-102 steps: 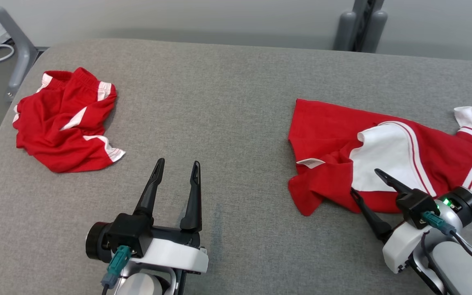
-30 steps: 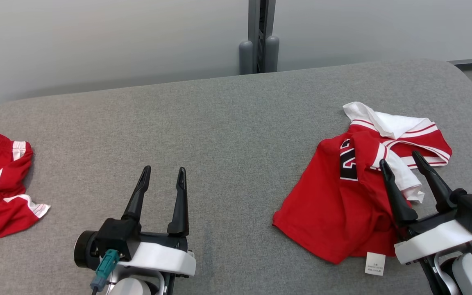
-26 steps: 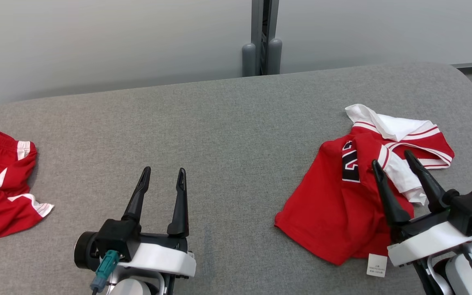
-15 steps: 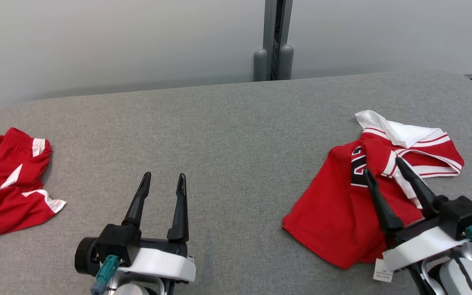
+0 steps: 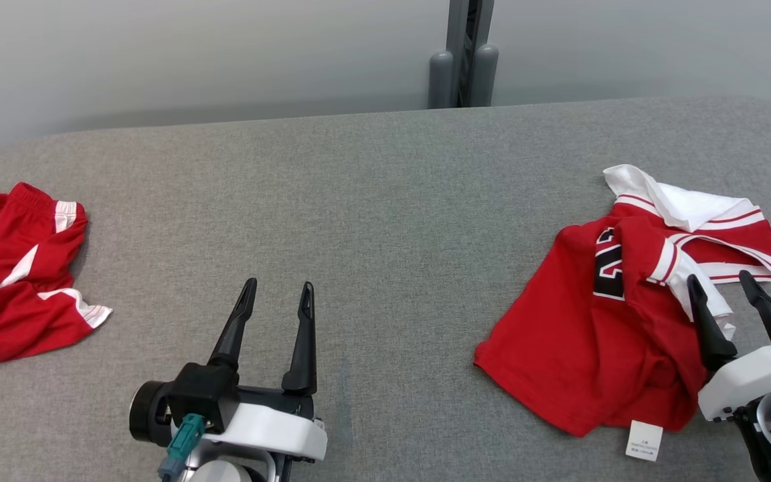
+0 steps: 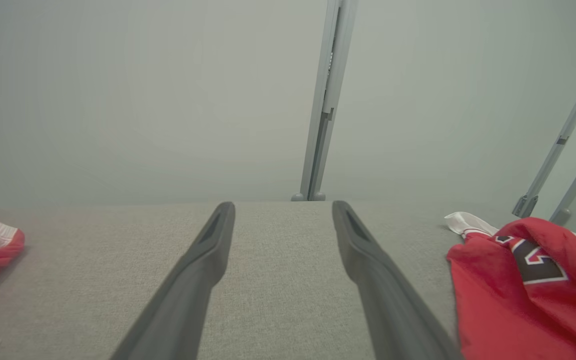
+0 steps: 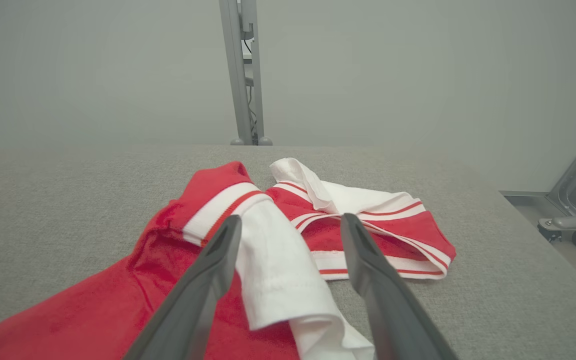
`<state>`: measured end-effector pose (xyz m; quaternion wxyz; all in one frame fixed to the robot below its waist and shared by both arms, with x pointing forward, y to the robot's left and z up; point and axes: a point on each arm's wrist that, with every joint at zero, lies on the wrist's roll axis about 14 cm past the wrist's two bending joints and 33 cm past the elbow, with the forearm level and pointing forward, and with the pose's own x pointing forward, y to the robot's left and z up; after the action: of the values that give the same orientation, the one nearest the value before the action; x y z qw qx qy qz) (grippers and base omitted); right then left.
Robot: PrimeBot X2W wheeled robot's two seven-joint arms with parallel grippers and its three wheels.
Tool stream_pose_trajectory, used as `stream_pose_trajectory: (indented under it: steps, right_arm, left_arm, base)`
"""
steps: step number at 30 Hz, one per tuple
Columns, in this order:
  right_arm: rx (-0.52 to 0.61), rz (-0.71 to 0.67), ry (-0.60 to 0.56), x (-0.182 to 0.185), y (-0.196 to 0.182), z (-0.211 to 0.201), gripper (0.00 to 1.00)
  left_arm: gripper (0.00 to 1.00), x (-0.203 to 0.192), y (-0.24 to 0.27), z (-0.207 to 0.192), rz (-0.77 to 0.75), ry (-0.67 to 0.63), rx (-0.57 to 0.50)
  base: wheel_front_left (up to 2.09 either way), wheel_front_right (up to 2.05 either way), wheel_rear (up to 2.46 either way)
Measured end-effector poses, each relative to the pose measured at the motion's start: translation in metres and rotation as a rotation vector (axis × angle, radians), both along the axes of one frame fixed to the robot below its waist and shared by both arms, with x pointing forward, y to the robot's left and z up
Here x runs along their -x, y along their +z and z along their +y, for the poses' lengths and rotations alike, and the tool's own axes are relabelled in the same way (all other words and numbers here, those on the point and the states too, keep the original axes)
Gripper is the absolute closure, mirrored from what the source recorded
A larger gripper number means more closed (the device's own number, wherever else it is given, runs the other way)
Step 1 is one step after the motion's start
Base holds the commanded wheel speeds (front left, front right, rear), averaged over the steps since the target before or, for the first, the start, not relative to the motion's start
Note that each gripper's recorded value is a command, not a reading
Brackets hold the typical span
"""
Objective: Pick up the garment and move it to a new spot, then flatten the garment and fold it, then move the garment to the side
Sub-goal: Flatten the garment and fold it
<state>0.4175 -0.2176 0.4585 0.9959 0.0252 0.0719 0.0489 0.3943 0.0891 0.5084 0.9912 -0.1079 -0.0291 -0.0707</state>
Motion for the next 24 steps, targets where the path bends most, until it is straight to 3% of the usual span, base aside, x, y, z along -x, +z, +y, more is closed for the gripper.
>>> stream_pose_trajectory:
  steps: [7,8,9,17,24]
  right_arm:
    - [-0.012,0.154,-0.007,-0.003,-0.038,-0.007,0.0]
    - [-0.01,0.171,0.009,-0.003,-0.042,-0.002,0.7]
    - [-0.006,0.176,0.021,-0.004,-0.043,0.0,1.0]
    - [0.081,0.028,-0.039,-0.027,-0.002,-0.039,1.0]
    - [0.189,-0.011,-0.23,-0.005,0.022,-0.12,1.0]
  left_arm:
    - [0.0,-0.004,-0.006,0.005,0.015,0.012,-0.007]
    - [0.0,-0.004,-0.007,0.005,0.018,0.013,-0.009]
    - [0.0,-0.004,-0.008,0.006,0.02,0.016,-0.01]
    - [0.0,-0.007,-0.008,0.003,0.02,0.011,-0.009]
    - [0.0,-0.011,-0.003,-0.017,0.006,-0.044,0.011]
  base:
    - [0.0,0.0,0.0]
    - [0.0,0.0,0.0]
    - [0.0,0.0,0.0]
    - [0.0,0.0,0.0]
    - [0.0,0.0,0.0]
